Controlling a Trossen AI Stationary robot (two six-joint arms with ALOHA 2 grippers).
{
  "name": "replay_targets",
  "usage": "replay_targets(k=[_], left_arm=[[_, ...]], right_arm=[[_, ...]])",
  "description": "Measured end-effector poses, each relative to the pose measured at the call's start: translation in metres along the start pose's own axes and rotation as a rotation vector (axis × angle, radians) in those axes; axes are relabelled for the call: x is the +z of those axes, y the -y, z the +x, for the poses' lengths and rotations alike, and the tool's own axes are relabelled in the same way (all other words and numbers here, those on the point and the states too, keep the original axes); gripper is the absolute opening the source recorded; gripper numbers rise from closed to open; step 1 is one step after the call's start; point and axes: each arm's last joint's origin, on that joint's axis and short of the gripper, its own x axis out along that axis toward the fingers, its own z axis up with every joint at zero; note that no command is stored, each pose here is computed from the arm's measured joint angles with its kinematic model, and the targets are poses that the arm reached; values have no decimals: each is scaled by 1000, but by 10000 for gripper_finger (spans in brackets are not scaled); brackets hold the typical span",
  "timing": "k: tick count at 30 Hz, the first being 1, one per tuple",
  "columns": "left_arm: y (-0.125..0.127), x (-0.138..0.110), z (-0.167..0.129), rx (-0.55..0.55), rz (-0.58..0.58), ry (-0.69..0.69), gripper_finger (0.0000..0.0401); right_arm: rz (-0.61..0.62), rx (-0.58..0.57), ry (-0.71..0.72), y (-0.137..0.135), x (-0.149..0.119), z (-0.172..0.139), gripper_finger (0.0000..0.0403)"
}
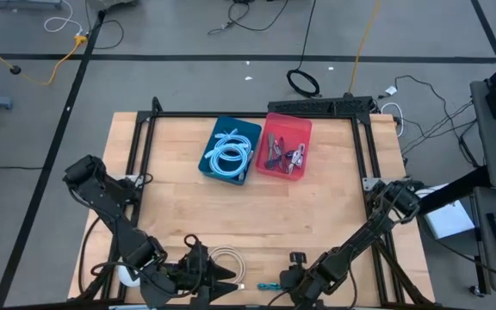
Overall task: Pick & Place USB Port
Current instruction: Put the small black and blue charger cable into the pink bin
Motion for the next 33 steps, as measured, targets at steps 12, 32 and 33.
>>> replay_targets(k=[12, 32, 33], left_arm=[[-2, -1, 0, 17, 17, -9, 202], [-29, 39, -14, 248, 182, -111, 202], [-31, 46, -20, 271, 197, -104, 202]], right_arm=[[272, -20, 73, 16, 19, 0, 15], [938, -538, 915, 210, 133, -164, 1], [976, -577, 911, 226, 133, -166, 1]])
